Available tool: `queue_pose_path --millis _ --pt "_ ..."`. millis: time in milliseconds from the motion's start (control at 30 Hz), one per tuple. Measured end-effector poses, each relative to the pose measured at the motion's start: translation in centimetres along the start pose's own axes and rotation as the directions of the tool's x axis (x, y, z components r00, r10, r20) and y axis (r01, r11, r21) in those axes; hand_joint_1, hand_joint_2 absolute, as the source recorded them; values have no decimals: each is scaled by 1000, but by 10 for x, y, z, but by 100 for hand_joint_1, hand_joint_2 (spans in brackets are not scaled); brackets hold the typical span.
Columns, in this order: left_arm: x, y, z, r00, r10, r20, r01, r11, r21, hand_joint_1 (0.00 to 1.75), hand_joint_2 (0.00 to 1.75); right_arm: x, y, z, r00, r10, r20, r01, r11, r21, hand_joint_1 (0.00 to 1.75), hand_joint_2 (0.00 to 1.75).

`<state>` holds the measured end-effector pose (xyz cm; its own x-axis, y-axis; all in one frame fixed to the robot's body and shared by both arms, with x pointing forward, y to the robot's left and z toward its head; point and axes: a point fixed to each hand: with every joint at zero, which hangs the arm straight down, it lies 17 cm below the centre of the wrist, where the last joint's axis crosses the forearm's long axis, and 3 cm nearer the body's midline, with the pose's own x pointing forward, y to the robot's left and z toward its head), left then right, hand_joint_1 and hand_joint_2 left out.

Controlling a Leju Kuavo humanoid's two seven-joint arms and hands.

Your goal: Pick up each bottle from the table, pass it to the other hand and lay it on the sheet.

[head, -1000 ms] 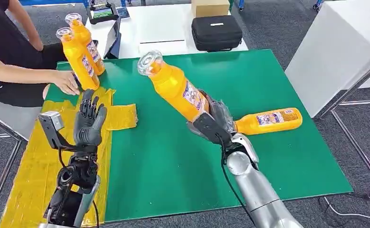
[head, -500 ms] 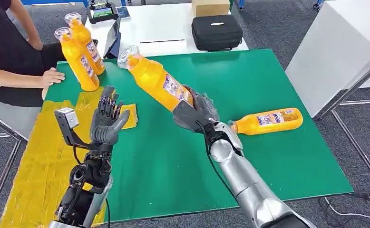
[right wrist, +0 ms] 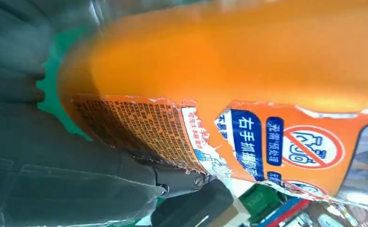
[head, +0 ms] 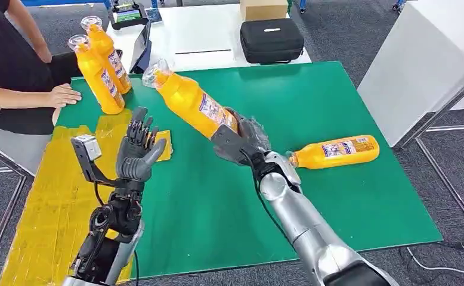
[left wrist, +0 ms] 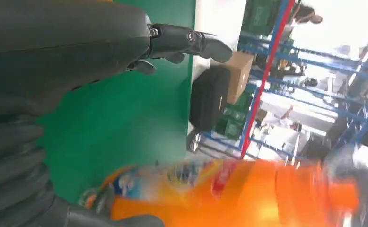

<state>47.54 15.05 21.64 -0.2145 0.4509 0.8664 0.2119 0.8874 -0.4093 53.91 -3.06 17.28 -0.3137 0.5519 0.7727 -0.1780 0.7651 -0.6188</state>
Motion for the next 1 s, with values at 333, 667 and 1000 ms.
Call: queue_pose_path --millis 333,667,1000 --pt "6 -17 -6 999 27 21 -28 1000 6 0 175 40 75 4 962 259 87 -270 950 155 175 175" --pt "6 12 1 999 27 20 -28 997 73 0 175 76 139 35 878 430 211 -471 853 224 175 175" --pt "3 22 7 999 25 19 -27 994 104 51 175 77 153 46 836 478 270 -540 805 245 175 175"
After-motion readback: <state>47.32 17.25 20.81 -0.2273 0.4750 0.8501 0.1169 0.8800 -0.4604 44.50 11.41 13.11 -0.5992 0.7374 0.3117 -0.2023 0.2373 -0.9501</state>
